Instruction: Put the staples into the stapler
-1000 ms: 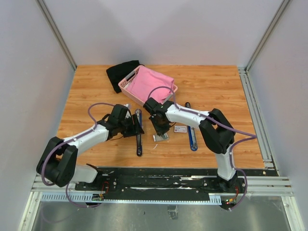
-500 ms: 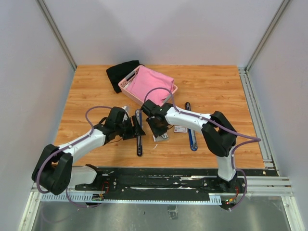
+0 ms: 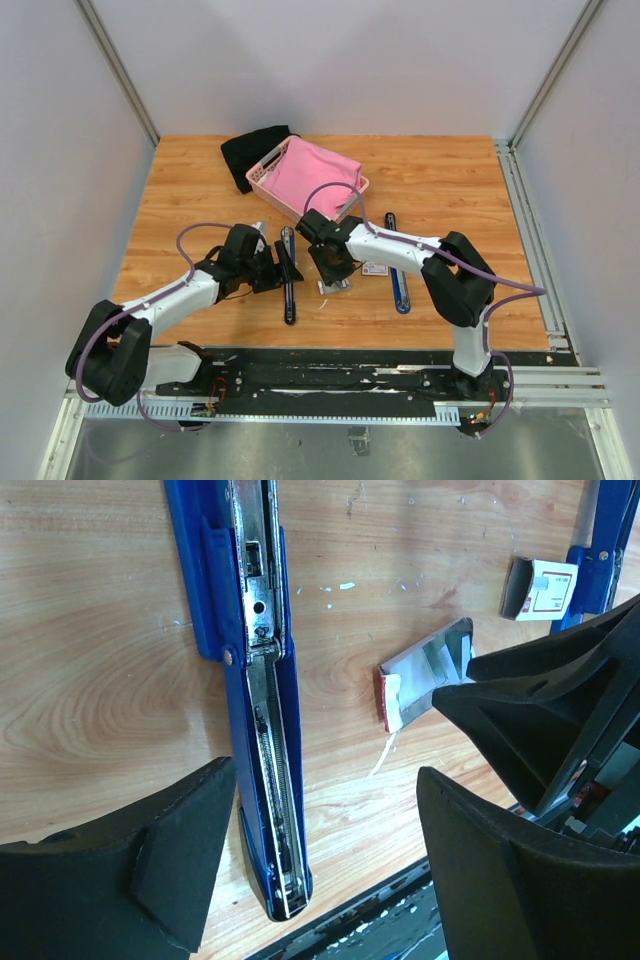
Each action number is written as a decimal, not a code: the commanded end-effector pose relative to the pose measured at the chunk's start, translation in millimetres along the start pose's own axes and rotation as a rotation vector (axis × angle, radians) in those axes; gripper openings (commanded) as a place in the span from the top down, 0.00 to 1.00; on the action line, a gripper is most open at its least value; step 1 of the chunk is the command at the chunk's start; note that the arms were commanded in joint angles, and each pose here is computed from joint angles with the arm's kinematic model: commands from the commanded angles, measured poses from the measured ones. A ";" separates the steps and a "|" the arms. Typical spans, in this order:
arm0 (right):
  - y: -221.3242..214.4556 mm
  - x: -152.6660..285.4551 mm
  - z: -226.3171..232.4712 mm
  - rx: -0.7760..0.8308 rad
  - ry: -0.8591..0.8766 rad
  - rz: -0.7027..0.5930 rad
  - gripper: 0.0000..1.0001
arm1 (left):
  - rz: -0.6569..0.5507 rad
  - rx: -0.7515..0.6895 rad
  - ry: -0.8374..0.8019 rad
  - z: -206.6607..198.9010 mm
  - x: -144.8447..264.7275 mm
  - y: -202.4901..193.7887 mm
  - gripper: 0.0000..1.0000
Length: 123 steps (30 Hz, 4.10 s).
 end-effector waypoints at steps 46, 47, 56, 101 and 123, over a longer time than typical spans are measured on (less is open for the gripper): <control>-10.8 -7.9 18.9 0.110 0.058 0.015 0.71 | -0.021 0.010 -0.012 0.9 -3.0 -0.7 0.22; -11.2 -7.6 20.2 0.116 0.057 0.015 0.71 | -0.022 0.010 -0.012 0.9 -2.7 -0.8 0.22; -13.4 -10.2 22.4 0.137 -0.032 0.024 0.87 | -0.018 0.015 -0.011 2.3 -2.5 -3.2 0.22; -9.2 51.3 -61.2 -0.166 0.003 -0.139 0.76 | 0.189 0.069 -0.015 -71.9 -71.2 -20.4 0.63; -8.3 44.6 -72.6 -0.213 0.014 -0.146 0.78 | 0.252 0.060 0.170 -50.8 -87.3 -25.4 0.79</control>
Point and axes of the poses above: each gripper's point midway between its finger pads, its own x axis back along the fingers, its own z axis along the line the jaws close on, y = z × x, the point moved 5 cm from there along x, back along the fingers, and after that the axes turned 6 degrees about -x, right-handed, at the moved point
